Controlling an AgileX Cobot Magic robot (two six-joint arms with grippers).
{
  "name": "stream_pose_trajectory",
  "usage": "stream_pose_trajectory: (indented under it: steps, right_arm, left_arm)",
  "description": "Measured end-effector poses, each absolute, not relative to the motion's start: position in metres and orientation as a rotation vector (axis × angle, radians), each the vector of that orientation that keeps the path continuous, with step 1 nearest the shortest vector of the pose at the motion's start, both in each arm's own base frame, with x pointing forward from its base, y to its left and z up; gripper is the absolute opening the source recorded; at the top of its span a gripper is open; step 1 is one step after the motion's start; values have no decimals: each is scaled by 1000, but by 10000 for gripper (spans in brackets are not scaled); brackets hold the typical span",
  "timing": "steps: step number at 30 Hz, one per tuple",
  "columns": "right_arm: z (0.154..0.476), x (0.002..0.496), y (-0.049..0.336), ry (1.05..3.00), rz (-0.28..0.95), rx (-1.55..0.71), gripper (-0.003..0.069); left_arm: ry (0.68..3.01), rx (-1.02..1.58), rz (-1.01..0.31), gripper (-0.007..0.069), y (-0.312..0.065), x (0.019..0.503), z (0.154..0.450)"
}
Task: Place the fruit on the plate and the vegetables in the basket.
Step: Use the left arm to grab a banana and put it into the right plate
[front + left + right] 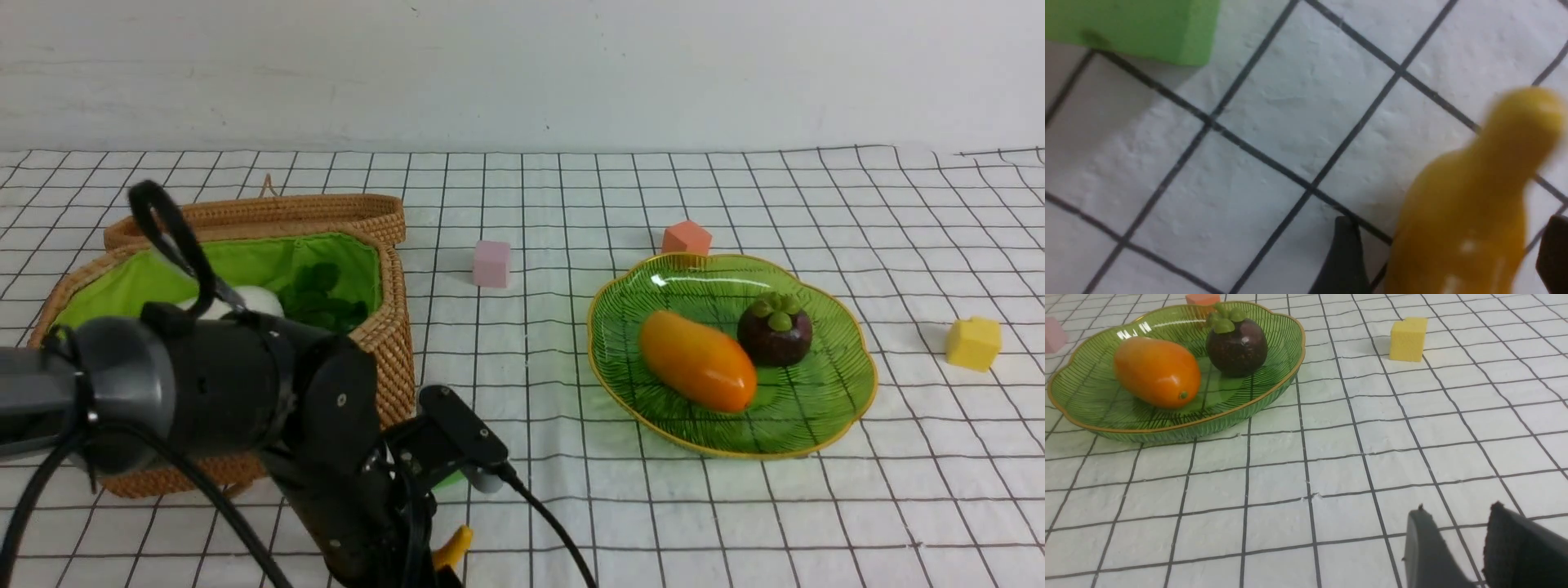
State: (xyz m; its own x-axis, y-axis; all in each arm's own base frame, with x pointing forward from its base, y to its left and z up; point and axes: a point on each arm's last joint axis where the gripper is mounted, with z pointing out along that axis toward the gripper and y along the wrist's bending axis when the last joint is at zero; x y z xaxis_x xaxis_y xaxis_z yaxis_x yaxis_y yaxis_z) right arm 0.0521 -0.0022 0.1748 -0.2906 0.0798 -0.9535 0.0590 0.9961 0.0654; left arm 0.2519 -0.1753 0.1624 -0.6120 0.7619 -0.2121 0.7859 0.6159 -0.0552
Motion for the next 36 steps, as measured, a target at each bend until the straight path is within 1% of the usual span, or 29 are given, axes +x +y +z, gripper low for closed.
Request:
stream_pose_trajectory:
  steps: [4,6,8,9,11,12,13,15,18,21,22,23,24,28,29,30,31,33,35,36]
  right_arm:
    - [175,52,-2,1867,20,100,237]
    - [175,52,-2,1867,20,100,237]
    - [175,52,-2,1867,20,100,237]
    - [175,52,-2,1867,20,100,237]
    - [175,52,-2,1867,20,100,238]
    - [175,52,-2,1867,20,100,238]
    - [175,52,-2,1867,20,100,238]
    - [175,52,-2,1867,20,100,238]
    - [175,52,-2,1867,20,100,238]
    - [175,52,-2,1867,20,100,238]
    - [175,52,-2,1867,20,100,238]
    - [175,52,-2,1867,20,100,238]
    - [175,52,-2,1867,20,100,238]
    - [175,52,-2,1867,20,100,238]
    - [175,52,-2,1867,20,100,238]
    - [175,52,-2,1867,20,100,238]
    - [175,52,-2,1867,20,100,238]
    - [175,52,-2,1867,20,100,238]
    - [175,52,-2,1867,20,100,238]
    - [175,52,-2,1867,20,100,238]
  left_arm:
    - [2682,1282,-225,560,-177,253,159]
    - [2681,1281,-225,540,-177,254,159]
    - [2684,1283,-226,477,-177,254,159]
    - [2683,1283,-226,477,-177,254,159]
    - [2714,1302,-234,323,-178,254,160]
    - [2724,1305,-238,293,-178,255,160]
    - [2734,1309,-242,284,-178,254,160]
    - [2779,1335,-266,296,-181,255,165]
    - [2775,1340,-280,296,-185,260,175]
    - [2737,1322,-353,296,-199,274,207]
    - [2726,1306,-380,296,-202,277,216]
    - [2724,1297,-394,296,-204,278,218]
    - [2689,1241,-462,296,-212,285,237]
    - [2548,955,-634,296,-234,307,289]
    - [2539,940,-636,296,-235,308,290]
    - [2473,823,-687,296,-242,318,304]
    - [2429,744,-719,296,-247,326,311]
    - [2375,649,-758,296,-254,338,317]
    - [2338,488,-814,296,-268,363,309]
    - [2337,478,-817,296,-269,365,307]
